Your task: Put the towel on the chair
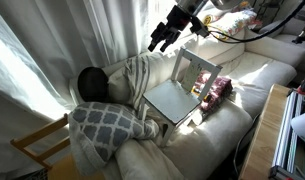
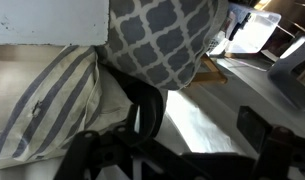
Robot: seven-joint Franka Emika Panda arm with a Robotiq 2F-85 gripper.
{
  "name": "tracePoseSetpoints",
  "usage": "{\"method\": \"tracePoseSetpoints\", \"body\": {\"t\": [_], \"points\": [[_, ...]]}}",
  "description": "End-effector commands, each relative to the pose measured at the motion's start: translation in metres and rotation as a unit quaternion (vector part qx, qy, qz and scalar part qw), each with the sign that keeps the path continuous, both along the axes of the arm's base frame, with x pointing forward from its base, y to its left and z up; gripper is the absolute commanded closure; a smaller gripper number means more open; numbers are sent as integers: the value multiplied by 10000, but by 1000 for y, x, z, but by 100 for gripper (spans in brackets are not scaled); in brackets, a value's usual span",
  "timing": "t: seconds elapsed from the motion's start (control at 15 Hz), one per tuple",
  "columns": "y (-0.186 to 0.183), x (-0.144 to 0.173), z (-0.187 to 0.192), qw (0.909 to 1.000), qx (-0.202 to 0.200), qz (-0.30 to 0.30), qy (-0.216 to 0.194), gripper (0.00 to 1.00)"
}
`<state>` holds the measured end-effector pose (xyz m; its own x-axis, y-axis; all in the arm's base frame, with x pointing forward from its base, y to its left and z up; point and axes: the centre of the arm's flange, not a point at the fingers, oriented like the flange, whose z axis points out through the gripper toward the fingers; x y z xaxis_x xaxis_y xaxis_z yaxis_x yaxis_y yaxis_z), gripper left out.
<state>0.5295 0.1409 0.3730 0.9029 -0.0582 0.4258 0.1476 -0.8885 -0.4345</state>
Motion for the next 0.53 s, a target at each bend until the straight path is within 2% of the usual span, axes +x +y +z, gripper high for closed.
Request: {"method": "tracePoseSetpoints", "body": {"t": [0.0,0.13,0.47], "points": [[20,45,-43,9997,99,-132,202,0],[30,65,-63,9995,-53,-251,197,0],[52,109,-120,9936,-1075,-353,-30,0]]}}
